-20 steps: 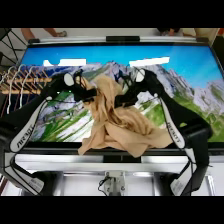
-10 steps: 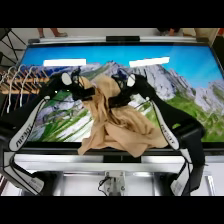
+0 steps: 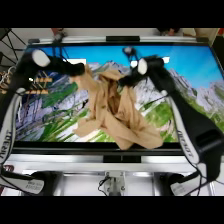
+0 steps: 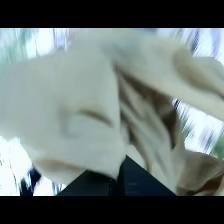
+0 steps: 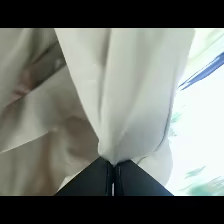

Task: Fold the shirts.

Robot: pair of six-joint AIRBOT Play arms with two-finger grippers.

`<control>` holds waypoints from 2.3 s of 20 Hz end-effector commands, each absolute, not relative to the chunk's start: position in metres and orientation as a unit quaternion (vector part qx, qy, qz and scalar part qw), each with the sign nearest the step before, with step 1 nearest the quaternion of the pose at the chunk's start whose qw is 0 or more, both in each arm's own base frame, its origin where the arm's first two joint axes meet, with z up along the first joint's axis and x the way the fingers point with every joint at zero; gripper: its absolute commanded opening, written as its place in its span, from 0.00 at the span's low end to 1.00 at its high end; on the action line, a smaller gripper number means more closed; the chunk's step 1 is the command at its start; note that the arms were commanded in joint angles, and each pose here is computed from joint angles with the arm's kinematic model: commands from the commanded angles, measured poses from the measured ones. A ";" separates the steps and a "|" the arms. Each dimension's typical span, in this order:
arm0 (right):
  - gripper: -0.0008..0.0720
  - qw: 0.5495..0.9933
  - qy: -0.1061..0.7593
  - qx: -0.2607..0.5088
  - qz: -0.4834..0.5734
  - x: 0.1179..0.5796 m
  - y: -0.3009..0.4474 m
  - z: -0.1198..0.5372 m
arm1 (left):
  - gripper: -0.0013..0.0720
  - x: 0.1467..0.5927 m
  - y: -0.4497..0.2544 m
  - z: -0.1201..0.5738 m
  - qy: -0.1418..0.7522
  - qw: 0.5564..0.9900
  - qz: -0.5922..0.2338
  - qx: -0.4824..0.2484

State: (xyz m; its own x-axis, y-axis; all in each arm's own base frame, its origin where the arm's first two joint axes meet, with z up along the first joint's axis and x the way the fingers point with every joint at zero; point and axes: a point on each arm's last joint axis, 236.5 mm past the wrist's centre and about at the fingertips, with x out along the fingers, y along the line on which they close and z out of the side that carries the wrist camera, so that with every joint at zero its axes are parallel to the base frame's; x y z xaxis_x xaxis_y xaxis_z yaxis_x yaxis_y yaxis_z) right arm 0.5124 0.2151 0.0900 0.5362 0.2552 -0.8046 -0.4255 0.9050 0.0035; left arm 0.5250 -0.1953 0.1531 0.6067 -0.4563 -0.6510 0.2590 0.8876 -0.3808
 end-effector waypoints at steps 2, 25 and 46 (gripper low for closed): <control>0.10 0.987 0.060 -0.079 0.123 0.532 0.147 0.383 | 0.08 0.500 -0.148 0.429 0.070 0.960 -0.222 -0.153; 0.93 0.773 0.633 -0.052 0.019 0.259 0.052 0.005 | 1.00 0.250 -0.165 -0.044 0.653 0.745 -0.125 -0.054; 0.93 0.740 0.608 0.064 0.280 0.370 0.287 -0.005 | 0.88 0.360 -0.277 -0.070 0.637 0.730 -0.217 -0.121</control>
State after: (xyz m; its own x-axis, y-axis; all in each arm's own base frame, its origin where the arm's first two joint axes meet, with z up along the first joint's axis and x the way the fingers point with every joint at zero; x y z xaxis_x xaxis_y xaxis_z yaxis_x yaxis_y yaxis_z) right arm 0.3893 0.2646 0.0234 0.2089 0.4884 -0.8473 -0.3106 0.8546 0.4161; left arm 0.3661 -0.2625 -0.0374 0.1563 -0.4671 -0.8703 0.1518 0.8820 -0.4461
